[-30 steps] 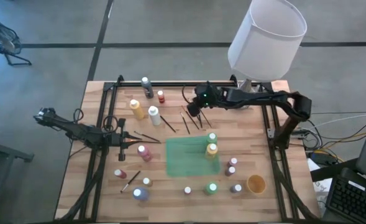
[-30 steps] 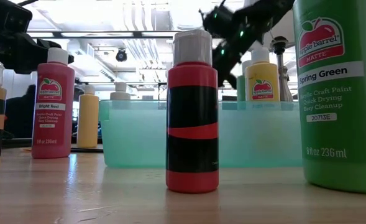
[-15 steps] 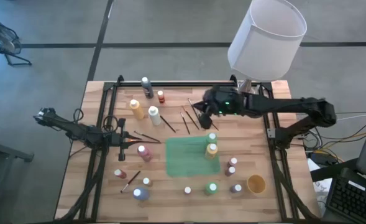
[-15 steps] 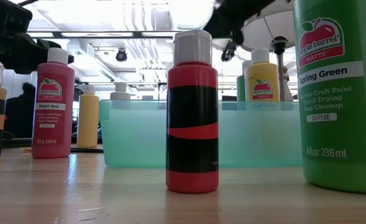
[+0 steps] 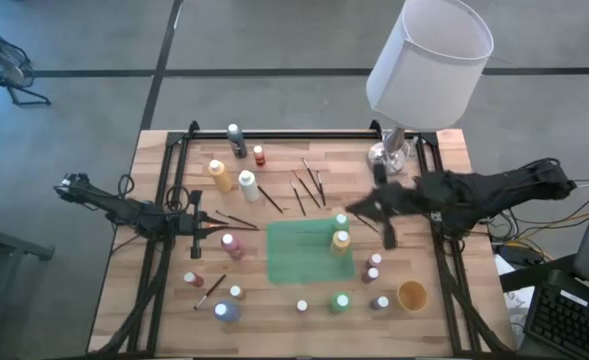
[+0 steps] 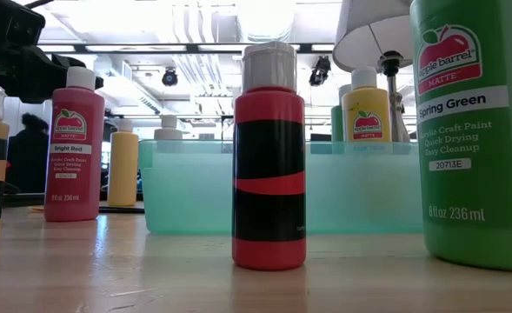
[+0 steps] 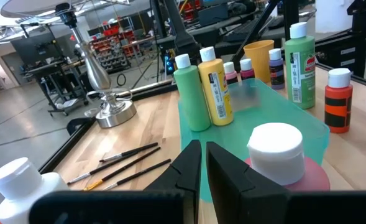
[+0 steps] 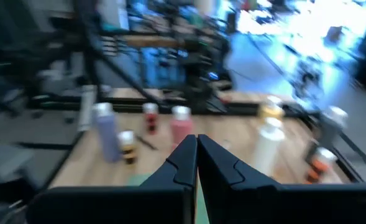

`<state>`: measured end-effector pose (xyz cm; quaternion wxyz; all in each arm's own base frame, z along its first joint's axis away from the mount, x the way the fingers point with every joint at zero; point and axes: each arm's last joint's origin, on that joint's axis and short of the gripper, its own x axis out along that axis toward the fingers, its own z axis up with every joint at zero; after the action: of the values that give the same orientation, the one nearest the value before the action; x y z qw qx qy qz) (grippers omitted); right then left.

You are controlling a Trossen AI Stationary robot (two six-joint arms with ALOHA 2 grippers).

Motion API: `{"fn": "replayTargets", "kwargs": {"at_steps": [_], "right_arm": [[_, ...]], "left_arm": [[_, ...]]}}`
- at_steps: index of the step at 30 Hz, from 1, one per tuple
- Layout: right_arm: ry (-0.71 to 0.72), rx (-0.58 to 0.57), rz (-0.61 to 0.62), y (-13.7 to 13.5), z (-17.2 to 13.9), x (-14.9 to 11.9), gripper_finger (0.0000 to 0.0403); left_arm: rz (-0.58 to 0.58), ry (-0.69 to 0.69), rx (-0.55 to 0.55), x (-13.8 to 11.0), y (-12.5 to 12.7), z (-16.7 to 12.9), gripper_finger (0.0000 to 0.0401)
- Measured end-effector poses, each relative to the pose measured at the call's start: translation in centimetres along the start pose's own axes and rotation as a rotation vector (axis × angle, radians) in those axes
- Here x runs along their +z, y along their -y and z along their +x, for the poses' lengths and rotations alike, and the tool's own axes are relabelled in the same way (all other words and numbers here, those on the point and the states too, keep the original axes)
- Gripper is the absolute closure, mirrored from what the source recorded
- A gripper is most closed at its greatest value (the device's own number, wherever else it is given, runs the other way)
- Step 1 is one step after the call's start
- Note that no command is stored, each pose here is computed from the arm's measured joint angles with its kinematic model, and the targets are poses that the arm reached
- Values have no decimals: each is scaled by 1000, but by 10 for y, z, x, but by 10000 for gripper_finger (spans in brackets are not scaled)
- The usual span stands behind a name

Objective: Pick & Place Paint Supplies
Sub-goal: Put the gold paintbrush into the yellow cup

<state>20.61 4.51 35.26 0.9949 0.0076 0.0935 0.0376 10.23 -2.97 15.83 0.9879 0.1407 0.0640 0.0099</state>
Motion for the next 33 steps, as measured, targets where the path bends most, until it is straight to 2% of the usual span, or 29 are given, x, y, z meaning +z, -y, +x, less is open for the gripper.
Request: {"fn": "replayTargets", "kwargs": {"at_steps": [6,19,29,33], "right_arm": [[78,165,-68,-24,-30,-27,395],[274,440,-132,-46,-76,-81,395],[393,576,-20,-58,-97,-106,395],[372,564,2,-66,-98,-118,395]], "left_arm": [[0,0,0,0,0,0,371],[0,0,0,0,0,0,371],[0,0,0,0,0,0,371],[0,0,0,0,0,0,371]]}}
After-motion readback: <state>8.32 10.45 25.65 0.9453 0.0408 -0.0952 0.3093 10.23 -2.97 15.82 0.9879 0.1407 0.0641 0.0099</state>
